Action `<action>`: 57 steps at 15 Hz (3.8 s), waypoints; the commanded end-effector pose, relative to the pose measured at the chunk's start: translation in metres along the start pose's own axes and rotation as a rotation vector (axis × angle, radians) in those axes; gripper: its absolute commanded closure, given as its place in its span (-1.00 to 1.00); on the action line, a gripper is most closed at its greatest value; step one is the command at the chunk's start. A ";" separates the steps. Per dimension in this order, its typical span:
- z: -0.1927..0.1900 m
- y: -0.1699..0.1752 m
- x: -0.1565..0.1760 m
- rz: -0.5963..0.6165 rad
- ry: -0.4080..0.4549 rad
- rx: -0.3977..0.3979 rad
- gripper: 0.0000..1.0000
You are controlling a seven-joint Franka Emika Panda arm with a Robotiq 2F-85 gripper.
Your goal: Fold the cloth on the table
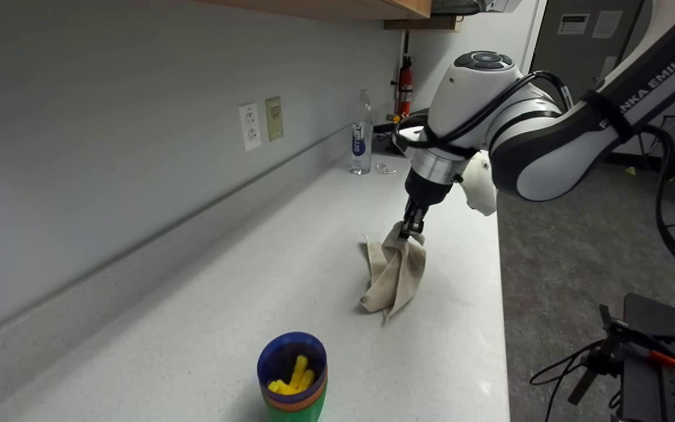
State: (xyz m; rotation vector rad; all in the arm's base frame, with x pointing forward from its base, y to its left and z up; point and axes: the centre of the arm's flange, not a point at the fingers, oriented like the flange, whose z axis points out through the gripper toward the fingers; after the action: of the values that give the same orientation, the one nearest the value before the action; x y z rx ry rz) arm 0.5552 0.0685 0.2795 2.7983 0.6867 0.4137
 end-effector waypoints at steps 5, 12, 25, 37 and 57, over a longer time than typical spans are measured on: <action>0.010 -0.001 0.010 0.011 0.028 -0.015 -0.06; 0.011 -0.001 0.015 -0.009 0.087 -0.017 -1.00; 0.016 -0.017 0.011 0.099 -0.054 0.135 -1.00; 0.020 -0.023 0.006 0.106 -0.063 0.134 -1.00; -0.050 -0.025 -0.005 0.006 0.014 0.140 -1.00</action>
State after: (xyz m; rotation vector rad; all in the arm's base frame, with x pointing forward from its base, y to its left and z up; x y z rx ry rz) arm 0.5246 0.0951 0.3182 2.9323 0.7376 0.4015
